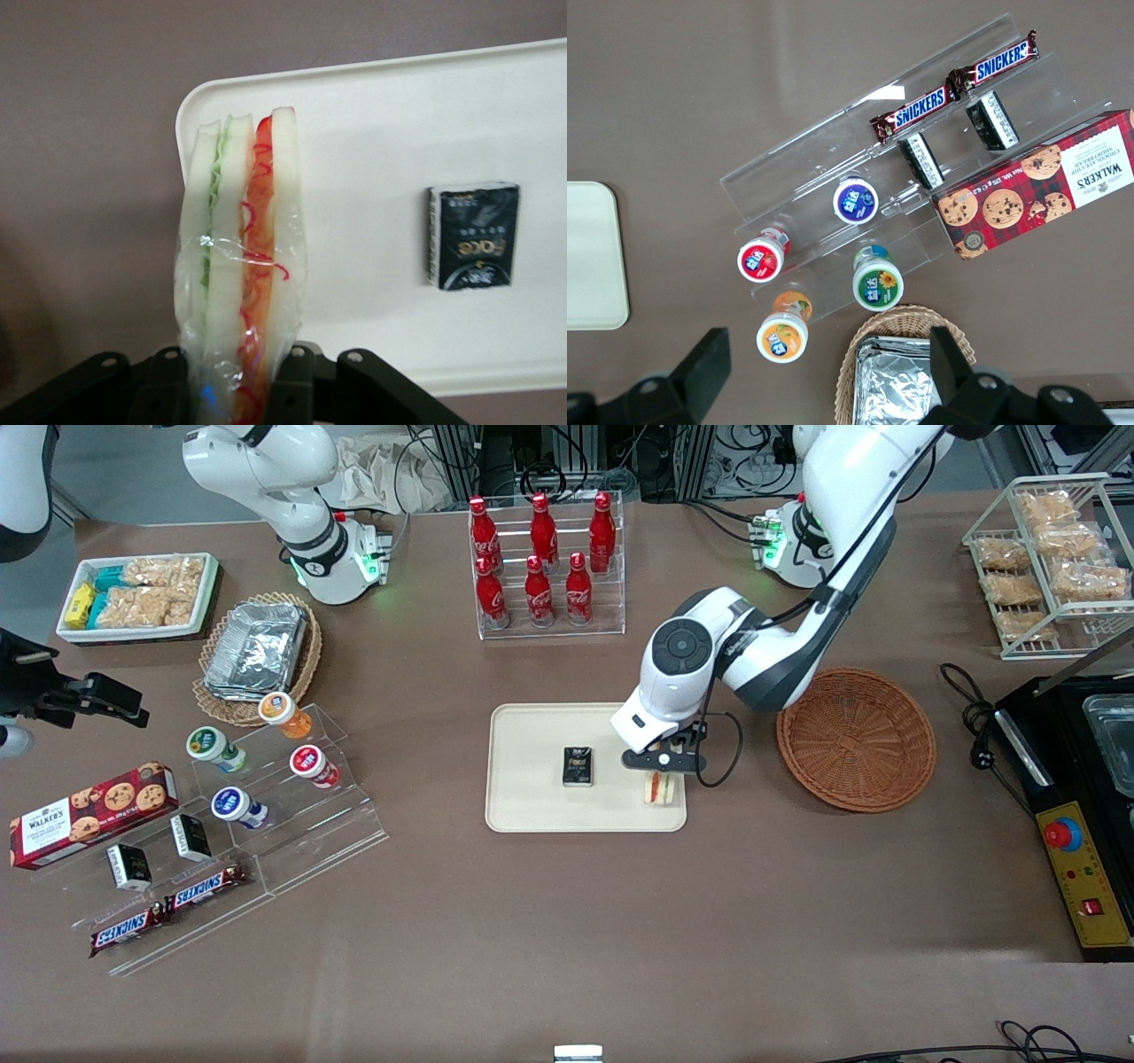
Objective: Place sandwich from basket to tray
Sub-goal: 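Carry the sandwich with the left gripper over to the white tray, then lower the sandwich onto the tray beside the black packet and release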
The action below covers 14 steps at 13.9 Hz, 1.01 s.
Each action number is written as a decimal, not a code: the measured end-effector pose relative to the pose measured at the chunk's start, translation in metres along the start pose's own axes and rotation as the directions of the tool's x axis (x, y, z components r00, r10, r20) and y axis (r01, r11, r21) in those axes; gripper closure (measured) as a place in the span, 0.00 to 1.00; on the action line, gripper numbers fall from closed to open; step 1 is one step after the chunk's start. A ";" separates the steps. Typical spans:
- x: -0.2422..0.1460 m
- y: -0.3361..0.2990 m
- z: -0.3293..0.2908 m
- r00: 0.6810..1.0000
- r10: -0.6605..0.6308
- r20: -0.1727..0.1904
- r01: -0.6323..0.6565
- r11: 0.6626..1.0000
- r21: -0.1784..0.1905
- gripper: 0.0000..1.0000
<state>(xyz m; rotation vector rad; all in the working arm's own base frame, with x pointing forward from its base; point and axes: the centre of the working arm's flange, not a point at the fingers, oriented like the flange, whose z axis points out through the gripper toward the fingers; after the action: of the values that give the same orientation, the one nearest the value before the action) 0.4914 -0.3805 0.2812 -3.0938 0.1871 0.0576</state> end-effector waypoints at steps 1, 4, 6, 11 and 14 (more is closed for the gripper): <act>0.001 0.001 0.013 1.000 0.004 -0.004 -0.004 1.000 0.006 0.75; 0.002 0.006 0.041 1.000 0.013 -0.008 -0.013 1.000 0.007 0.75; -0.002 0.011 0.053 1.000 0.016 -0.012 -0.015 1.000 0.027 0.75; -0.006 0.022 0.063 0.999 0.027 -0.039 -0.026 0.998 0.049 0.59; -0.006 0.022 0.064 0.999 0.026 -0.039 -0.024 0.998 0.051 0.31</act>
<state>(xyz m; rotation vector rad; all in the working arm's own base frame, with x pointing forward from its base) 0.4809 -0.3986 0.2167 -3.0443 0.2258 -0.0081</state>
